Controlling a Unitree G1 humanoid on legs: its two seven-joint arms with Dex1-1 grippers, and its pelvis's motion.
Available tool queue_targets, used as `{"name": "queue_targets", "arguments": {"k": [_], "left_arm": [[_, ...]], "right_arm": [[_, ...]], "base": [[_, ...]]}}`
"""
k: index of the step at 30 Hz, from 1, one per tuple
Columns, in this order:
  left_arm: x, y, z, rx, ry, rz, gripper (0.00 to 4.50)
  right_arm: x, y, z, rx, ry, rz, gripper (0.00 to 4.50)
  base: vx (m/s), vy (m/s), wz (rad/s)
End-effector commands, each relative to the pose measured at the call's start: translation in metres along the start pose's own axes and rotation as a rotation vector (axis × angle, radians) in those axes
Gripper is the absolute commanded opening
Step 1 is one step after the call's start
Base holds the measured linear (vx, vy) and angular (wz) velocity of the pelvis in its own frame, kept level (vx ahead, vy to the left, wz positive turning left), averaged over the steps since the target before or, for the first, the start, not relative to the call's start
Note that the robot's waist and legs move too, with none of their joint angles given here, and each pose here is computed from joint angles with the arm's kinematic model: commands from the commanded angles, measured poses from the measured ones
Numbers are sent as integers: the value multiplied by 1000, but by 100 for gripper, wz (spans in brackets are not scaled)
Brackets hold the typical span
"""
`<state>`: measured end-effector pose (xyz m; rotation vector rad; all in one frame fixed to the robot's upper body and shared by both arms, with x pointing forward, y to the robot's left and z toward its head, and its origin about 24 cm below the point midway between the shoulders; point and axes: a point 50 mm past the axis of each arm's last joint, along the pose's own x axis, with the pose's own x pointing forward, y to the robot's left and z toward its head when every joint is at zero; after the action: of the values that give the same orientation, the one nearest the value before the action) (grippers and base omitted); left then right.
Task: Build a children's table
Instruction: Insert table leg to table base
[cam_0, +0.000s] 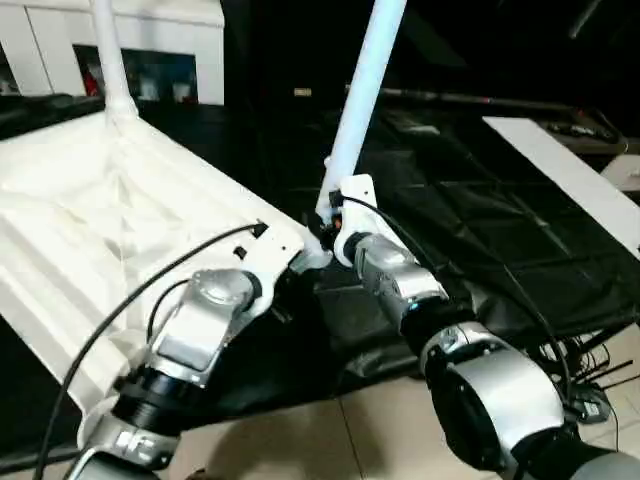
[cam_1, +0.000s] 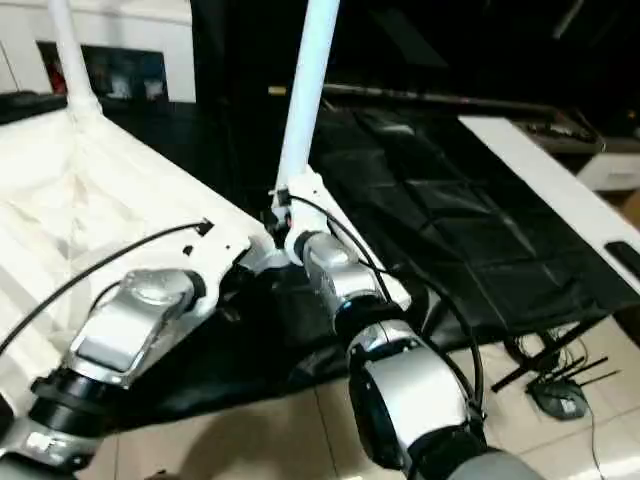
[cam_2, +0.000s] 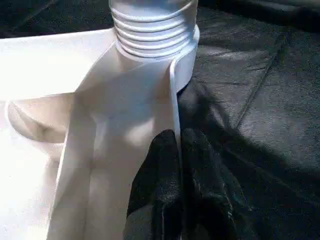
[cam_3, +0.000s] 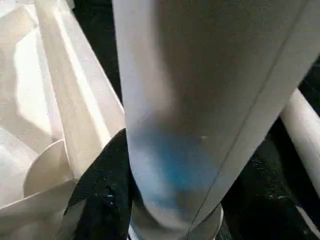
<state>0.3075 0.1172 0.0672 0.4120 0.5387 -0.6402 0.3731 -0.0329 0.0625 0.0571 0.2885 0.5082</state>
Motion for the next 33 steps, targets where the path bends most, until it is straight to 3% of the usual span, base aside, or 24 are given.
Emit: {"name": "queue_targets", "arguments": {"k": [1, 6, 9, 14, 18, 20, 23, 24, 28, 33], "left_arm": [[0, -11, 19, 52, -83, -95, 0], [-2, -4, 17, 80, -89, -105, 0], [-4, 1, 14, 92, -93, -116, 0], [-5, 10, 9, 95, -92, -113, 0], [-5, 22, 6, 104, -101, -103, 0], [-4, 25, 5, 97, -103, -96, 0], [0, 39, 0, 56, -121, -52, 0], [0, 39, 0, 56, -121, -52, 0], [2, 46, -1, 44, -148, -13, 0], [1, 53, 4, 12, -201, 77, 0]], "right_arm": [[-11, -15, -43, -24, 195, -44, 260], [-8, -14, -24, -28, 113, 21, 295], [-8, -19, -5, -26, 33, 79, 316], [-15, -29, 10, -23, -51, 174, 359], [-33, -35, 9, -69, -88, 305, 394], [-38, -36, 7, -71, -96, 326, 394], [-68, -39, 3, -78, -149, 388, 394], [-68, -39, 3, -78, -149, 388, 394], [-81, -45, -2, -93, -163, 315, 394], [-94, -65, -10, -49, -213, 58, 394]], "base": [[0, 0, 0], [0, 0, 0], [0, 0, 0], [0, 0, 0], [0, 0, 0], [0, 0, 0], [0, 0, 0], [0, 0, 0], [0, 0, 0], [0, 0, 0]]}}
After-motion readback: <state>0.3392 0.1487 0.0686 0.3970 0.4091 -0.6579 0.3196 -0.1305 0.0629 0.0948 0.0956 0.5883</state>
